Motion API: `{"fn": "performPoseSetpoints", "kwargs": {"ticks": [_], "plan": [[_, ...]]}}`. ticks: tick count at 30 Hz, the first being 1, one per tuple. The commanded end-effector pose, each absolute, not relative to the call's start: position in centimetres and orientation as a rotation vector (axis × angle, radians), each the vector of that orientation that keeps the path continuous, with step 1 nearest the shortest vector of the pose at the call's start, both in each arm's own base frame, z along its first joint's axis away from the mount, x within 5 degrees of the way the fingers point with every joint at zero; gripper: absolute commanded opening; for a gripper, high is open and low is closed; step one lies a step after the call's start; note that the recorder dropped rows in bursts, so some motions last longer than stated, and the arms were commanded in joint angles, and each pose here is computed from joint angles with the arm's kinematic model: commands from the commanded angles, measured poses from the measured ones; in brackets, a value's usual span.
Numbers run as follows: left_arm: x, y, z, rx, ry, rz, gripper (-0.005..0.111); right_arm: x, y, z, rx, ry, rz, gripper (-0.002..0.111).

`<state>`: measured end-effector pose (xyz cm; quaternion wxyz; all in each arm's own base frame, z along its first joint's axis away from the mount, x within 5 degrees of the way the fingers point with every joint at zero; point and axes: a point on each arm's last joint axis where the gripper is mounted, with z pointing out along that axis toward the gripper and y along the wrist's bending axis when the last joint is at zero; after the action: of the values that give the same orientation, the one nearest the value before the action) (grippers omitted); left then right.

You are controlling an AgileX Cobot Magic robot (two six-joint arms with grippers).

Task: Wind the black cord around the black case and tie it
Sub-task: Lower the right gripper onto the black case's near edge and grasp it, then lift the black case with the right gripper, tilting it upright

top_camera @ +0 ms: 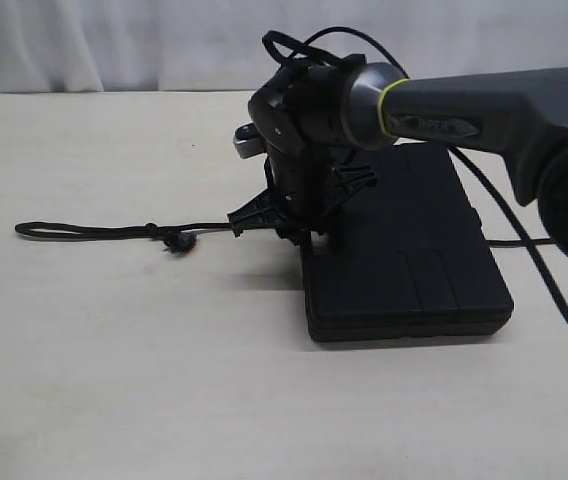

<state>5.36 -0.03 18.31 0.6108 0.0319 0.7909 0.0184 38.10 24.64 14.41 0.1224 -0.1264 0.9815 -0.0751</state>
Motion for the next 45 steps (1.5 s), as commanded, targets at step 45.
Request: {"fn": "performPoseSetpoints", "kwargs": {"ticks": [45], "plan": [[5.4, -0.1, 18.3, 0.077, 1.813, 0.031, 0.0, 34.2, 18.3, 32.6, -0.287, 2.719, 0.157, 0.004]]}}
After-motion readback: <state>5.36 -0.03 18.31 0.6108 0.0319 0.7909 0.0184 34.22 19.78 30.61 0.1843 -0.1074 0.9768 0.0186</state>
